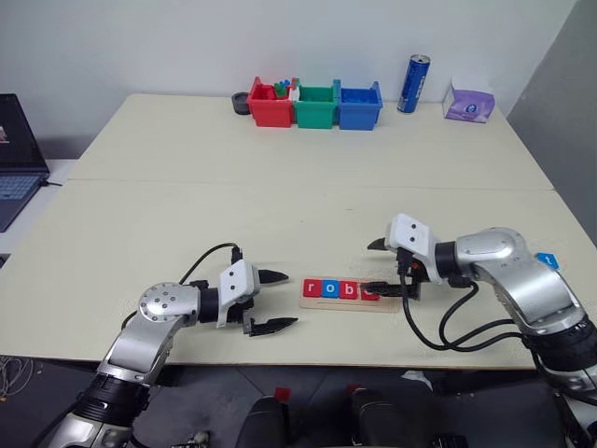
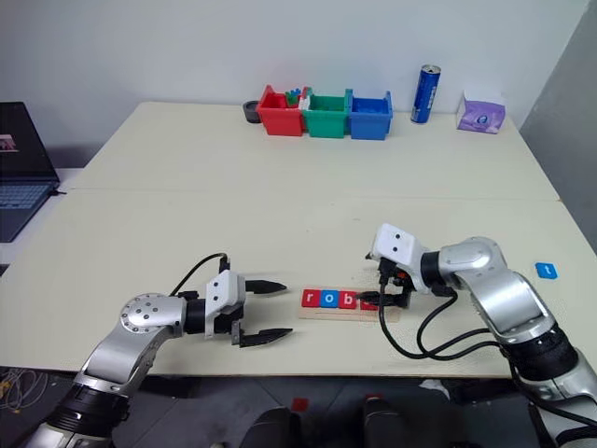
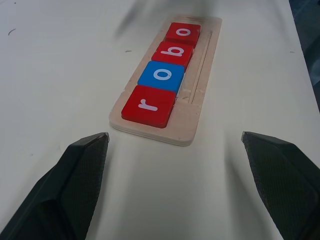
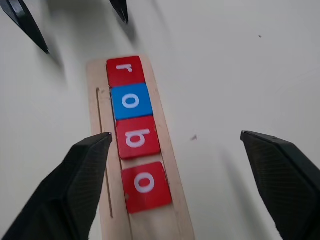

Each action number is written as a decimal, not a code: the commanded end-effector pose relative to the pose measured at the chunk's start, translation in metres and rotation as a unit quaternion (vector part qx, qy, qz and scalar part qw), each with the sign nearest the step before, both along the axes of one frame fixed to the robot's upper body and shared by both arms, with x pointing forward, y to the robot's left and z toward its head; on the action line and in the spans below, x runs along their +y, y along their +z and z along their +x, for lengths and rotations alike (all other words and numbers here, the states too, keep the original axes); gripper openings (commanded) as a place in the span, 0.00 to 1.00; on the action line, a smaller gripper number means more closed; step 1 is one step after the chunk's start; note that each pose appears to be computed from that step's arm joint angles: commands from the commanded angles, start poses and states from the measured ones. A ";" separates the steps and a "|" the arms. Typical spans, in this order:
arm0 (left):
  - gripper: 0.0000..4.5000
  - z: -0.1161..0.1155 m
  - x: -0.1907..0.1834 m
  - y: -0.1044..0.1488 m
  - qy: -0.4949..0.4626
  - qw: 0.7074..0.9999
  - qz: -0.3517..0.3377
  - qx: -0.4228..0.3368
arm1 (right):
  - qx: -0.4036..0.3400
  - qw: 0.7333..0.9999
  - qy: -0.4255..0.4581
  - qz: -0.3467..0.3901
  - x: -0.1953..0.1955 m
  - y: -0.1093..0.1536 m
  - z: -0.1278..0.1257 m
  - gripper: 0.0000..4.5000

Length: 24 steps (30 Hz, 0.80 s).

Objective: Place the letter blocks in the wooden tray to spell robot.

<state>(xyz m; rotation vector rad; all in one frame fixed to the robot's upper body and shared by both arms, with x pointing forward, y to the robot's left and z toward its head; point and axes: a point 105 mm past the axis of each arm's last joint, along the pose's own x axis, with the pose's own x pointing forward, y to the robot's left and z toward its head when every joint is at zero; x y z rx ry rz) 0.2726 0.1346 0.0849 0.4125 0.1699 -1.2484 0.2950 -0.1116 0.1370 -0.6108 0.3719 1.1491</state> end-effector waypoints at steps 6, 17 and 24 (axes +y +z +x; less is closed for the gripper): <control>1.00 0.002 0.000 0.008 -0.005 1.000 -0.002 -0.020 | -0.018 0.998 -0.020 -0.057 -0.018 -0.017 -0.004 0.30; 1.00 0.003 0.009 0.002 0.003 1.000 0.001 -0.021 | -0.013 0.996 -0.006 -0.094 -0.018 -0.036 -0.004 0.01; 1.00 0.003 0.010 0.000 0.005 1.000 0.002 -0.023 | -0.021 0.995 0.012 -0.098 -0.009 -0.038 -0.002 0.01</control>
